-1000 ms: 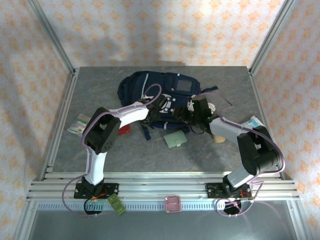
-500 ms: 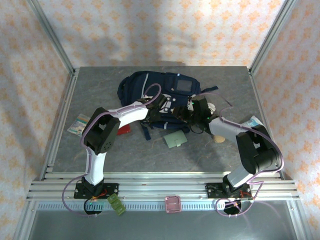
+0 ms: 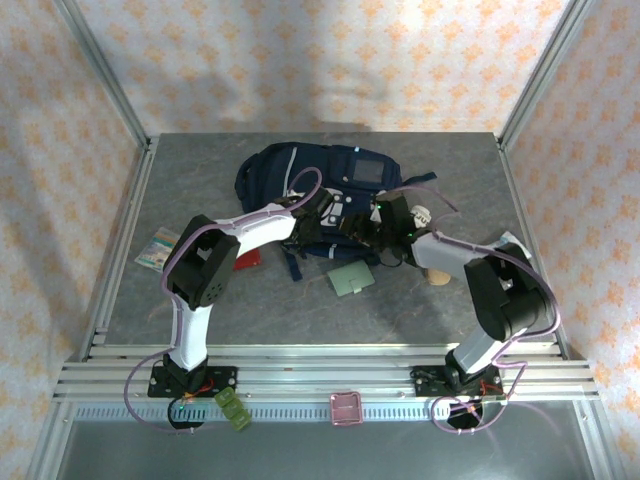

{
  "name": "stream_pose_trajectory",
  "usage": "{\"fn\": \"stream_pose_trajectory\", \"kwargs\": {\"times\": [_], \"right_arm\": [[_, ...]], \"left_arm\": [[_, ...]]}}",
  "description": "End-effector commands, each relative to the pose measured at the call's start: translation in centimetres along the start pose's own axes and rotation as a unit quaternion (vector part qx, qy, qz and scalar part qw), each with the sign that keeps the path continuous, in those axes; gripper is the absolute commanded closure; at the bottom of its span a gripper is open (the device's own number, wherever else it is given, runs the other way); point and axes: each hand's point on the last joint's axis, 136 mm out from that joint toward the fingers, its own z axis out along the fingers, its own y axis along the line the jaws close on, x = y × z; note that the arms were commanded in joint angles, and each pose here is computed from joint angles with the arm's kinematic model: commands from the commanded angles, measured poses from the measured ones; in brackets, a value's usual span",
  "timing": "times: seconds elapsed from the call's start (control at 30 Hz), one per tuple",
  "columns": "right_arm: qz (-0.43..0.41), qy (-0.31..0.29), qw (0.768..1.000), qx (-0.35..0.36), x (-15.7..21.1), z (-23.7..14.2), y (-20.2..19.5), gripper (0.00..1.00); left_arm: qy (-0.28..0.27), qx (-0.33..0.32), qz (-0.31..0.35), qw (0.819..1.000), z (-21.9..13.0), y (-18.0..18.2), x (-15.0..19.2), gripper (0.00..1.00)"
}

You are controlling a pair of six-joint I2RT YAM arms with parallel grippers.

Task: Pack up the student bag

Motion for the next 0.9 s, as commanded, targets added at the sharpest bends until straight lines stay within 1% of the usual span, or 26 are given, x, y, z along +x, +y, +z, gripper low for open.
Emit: {"fn": "stream_pose_trajectory", "kwargs": {"times": [0.0, 0.1, 0.17, 0.23, 0.3, 0.37, 0.5, 0.6, 0.7, 0.87], "right_arm": [[-0.022, 0.0, 1.0, 0.012, -0.2, 1.6, 1.1, 0.59], [-0.005, -0.002, 0.998, 0.066, -0.4, 3.2, -1.2, 0.6], [0.012, -0.002, 0.993, 0.115, -0.6, 4.2, -3.7, 0.61], [0.046, -0.004, 0.985, 0.169, -0.7, 4.8, -6.9, 0.62], [0.082, -0.009, 0.977, 0.195, -0.7, 4.9, -9.5, 0.63], [0.095, -0.02, 0.972, 0.212, -1.0, 4.7, -10.8, 0.64], [0.095, -0.04, 0.964, 0.246, -1.7, 3.8, -12.1, 0.64], [0.102, -0.046, 0.96, 0.256, -2.0, 3.5, -12.8, 0.65], [0.106, -0.046, 0.96, 0.254, -2.2, 3.5, -12.9, 0.65], [0.107, -0.051, 0.96, 0.253, -2.6, 3.6, -12.8, 0.65]], "left_arm": [[0.018, -0.005, 0.042, 0.999, -1.3, 0.5, 1.0, 1.0], [-0.007, -0.032, 0.071, 0.997, -2.4, 1.5, -0.2, 1.0], [-0.019, -0.054, 0.085, 0.995, -2.9, 2.5, -0.7, 1.0], [-0.022, -0.069, 0.086, 0.994, -2.8, 3.7, -1.1, 1.0], [-0.023, -0.08, 0.08, 0.993, -2.7, 5.1, -1.2, 1.0], [-0.031, -0.106, 0.074, 0.991, -2.8, 6.9, -1.6, 1.0], [-0.054, -0.142, 0.055, 0.987, -3.7, 10.5, -3.0, 1.0], [-0.055, -0.167, 0.047, 0.983, -3.8, 12.6, -3.5, 1.0], [-0.053, -0.177, 0.05, 0.981, -3.6, 13.6, -3.4, 1.0], [-0.066, -0.224, 0.051, 0.971, -3.6, 15.7, -3.7, 1.0]]}}
